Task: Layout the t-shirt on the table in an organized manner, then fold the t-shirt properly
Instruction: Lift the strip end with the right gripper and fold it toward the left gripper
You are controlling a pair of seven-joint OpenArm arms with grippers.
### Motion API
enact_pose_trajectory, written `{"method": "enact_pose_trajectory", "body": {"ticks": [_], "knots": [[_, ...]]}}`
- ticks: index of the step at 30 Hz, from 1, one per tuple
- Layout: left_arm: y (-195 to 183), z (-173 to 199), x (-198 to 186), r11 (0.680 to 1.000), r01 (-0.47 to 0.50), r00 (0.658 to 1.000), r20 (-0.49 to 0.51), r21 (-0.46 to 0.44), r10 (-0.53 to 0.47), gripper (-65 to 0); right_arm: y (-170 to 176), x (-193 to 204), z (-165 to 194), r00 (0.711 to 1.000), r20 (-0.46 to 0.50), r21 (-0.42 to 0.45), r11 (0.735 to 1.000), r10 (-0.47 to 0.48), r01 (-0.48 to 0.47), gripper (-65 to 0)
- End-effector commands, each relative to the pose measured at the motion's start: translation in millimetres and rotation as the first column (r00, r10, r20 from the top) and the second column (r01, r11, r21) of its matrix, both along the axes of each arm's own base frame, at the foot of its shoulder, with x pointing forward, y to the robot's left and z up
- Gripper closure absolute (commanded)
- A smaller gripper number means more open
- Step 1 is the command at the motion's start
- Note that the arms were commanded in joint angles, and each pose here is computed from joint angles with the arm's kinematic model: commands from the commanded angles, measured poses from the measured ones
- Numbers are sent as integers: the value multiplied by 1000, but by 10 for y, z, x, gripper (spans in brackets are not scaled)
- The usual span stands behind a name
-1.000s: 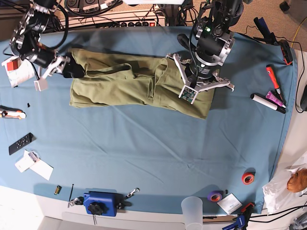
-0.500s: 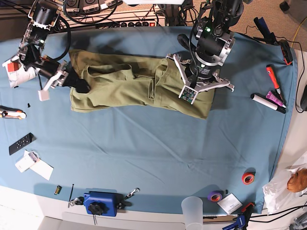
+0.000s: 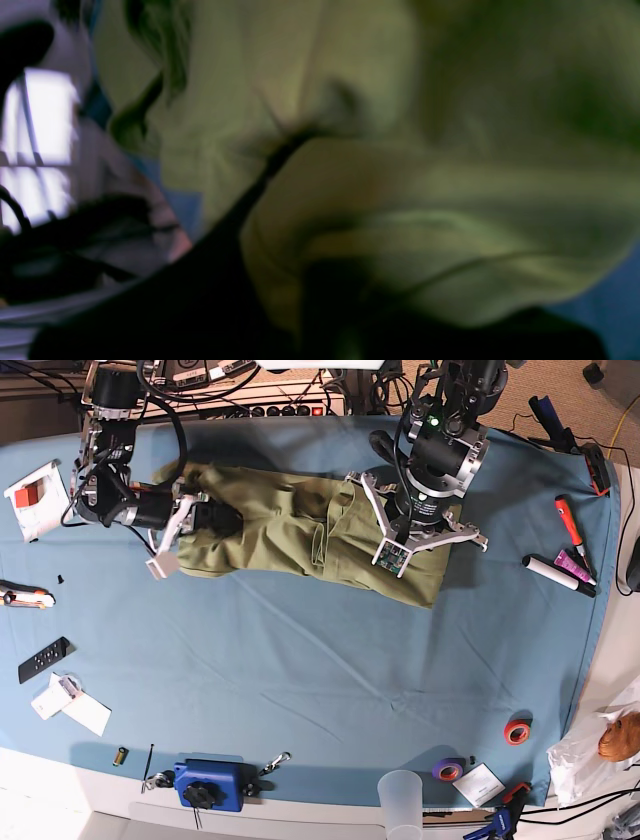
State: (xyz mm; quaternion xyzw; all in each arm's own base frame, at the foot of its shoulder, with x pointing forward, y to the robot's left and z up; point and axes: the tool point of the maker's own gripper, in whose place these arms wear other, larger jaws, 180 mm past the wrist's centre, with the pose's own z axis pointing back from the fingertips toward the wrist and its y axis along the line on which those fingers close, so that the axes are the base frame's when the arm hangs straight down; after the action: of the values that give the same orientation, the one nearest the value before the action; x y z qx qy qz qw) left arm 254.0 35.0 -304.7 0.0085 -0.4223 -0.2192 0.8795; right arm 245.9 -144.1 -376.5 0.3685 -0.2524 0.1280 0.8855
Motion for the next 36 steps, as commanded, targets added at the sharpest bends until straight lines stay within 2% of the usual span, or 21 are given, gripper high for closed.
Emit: {"method": "enact_pose_trajectory", "body": {"ticks": [1,5,8,11,14,18,22,25,29,32,34,36], "knots": [[-13,119,57,1000,-2,999,48,-17,3,0,-29,171,263,995,103,-5,1000,1,0,0],[-12,118,56,1000,-2,999,47,-16,3,0,-52,239,467,977,204,-166,986,65,-31,0],[-12,117,55,1000,-2,999,47,-16,3,0,-156,259,461,973,216,-284,959,86,-22,0],[-11,116,55,1000,-3,999,46,-16,4,0,-282,351,437,968,244,-353,935,65,26,0],[-10,118,55,1000,-3,999,46,-16,4,0,-493,478,455,957,290,-433,896,34,99,0],[-11,116,54,1000,-3,999,46,-16,4,0,-743,650,574,937,350,-497,847,-2,187,0],[-6,105,47,1000,-4,999,39,-13,5,0,-1086,872,797,903,427,-569,764,-41,303,0],[-6,107,48,1000,-4,999,39,-13,5,0,-1229,931,898,895,444,-596,730,-47,334,0],[-3,101,45,1000,-5,999,36,-12,6,0,-1218,931,867,901,432,-614,719,-38,325,0],[29,107,56,1000,-13,999,44,7,13,0,-1068,937,798,913,408,-624,730,1,278,0],[129,110,75,997,-40,998,57,64,36,0,-907,921,717,925,376,-637,739,50,219,0],[269,116,97,989,-83,995,70,121,75,0,-694,906,661,929,357,-623,766,100,157,0]]}}
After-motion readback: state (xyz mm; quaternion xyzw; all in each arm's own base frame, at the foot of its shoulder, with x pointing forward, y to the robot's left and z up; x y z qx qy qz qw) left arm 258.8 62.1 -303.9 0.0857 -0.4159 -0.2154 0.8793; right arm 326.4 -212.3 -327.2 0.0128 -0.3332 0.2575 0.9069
